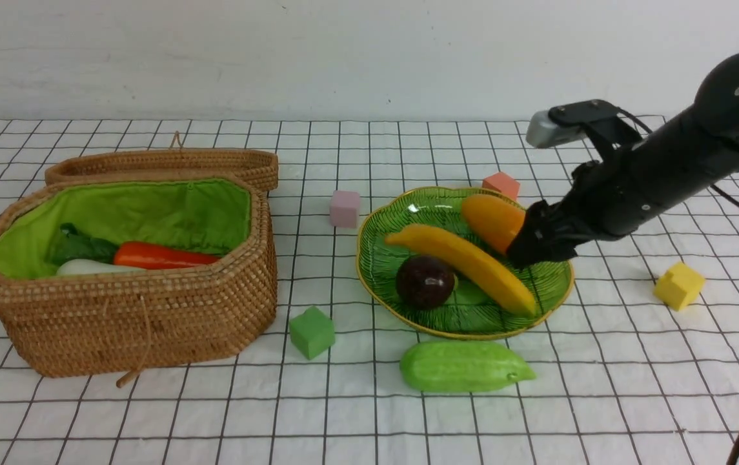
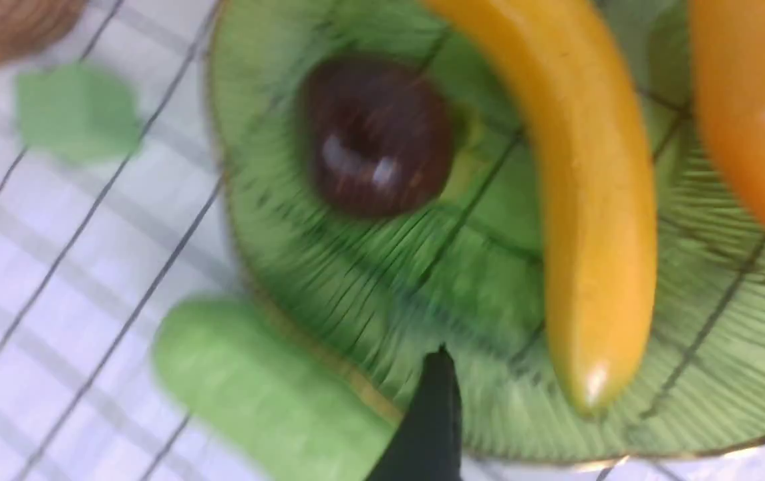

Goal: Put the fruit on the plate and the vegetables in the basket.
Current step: Use the right arm to grab a banana and put it into the right plate, then take a chayote with your right arm and place it on the basket on the left.

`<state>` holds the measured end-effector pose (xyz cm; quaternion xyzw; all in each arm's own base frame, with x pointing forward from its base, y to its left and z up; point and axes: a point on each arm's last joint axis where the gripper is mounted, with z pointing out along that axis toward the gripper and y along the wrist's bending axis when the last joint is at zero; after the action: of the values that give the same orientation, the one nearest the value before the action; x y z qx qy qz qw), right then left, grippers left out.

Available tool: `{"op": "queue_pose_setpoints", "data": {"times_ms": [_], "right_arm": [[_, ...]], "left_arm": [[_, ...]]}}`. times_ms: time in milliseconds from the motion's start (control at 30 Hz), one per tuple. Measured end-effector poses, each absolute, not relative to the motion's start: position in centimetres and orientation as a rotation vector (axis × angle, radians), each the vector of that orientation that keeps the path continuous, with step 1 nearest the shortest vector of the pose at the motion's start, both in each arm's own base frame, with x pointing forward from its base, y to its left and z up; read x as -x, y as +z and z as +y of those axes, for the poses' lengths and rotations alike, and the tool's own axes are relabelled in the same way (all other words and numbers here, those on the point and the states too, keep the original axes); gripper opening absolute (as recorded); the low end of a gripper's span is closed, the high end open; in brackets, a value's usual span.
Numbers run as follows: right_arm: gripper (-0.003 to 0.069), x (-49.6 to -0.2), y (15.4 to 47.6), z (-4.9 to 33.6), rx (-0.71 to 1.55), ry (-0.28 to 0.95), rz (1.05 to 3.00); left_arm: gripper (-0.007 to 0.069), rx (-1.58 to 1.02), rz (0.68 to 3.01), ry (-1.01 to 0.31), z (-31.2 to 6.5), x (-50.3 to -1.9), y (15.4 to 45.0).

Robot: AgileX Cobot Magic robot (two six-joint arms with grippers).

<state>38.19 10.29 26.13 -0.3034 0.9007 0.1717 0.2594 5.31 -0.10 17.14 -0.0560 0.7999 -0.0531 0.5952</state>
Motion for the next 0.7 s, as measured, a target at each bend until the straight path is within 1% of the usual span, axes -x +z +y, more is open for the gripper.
{"op": "queue_pose_setpoints", "data": {"times_ms": [33, 67, 133, 167, 233, 300, 400, 467, 533, 633, 700], "right_arm": [[0.0678, -38.0, 26.2, 10.5, 0.848, 0.469, 2.440], [0.0672, -36.6, 26.1, 11.6, 1.033, 0.475, 2.410], [0.0667, -35.9, 25.7, 12.3, 1.125, 0.481, 2.398], [0.0661, -34.9, 24.8, 13.3, 1.259, 0.474, 2.374], [0.0648, -33.6, 23.1, 14.2, 1.421, 0.438, 2.371], [0.0635, -32.9, 22.1, 14.2, 1.481, 0.408, 2.396], [0.0613, -32.6, 21.5, 13.8, 1.477, 0.384, 2.444], [0.0589, -32.7, 21.2, 13.1, 1.424, 0.374, 2.491], [0.0582, -32.9, 21.1, 12.8, 1.399, 0.370, 2.498], [0.0577, -33.4, 20.4, 12.6, 1.344, 0.383, 2.493], [0.0576, -33.6, 19.5, 12.9, 1.337, 0.414, 2.490]], "left_arm": [[0.0148, 0.130, 1.858, -0.123, -0.1, -5.3, 17.1], [0.0148, 0.130, 1.858, -0.123, -0.1, -5.3, 17.1], [0.0148, 0.130, 1.858, -0.123, -0.1, -5.3, 17.1], [0.0148, 0.130, 1.858, -0.123, -0.1, -5.3, 17.1], [0.0148, 0.130, 1.858, -0.123, -0.1, -5.3, 17.1], [0.0148, 0.130, 1.858, -0.123, -0.1, -5.3, 17.1], [0.0148, 0.130, 1.858, -0.123, -0.1, -5.3, 17.1], [0.0150, 0.130, 1.858, -0.123, -0.1, -5.3, 17.1], [0.0152, 0.130, 1.858, -0.123, -0.1, -5.3, 17.1], [0.0156, 0.130, 1.858, -0.123, -0.1, -5.3, 17.1], [0.0158, 0.130, 1.858, -0.123, -0.1, -5.3, 17.1]]}}
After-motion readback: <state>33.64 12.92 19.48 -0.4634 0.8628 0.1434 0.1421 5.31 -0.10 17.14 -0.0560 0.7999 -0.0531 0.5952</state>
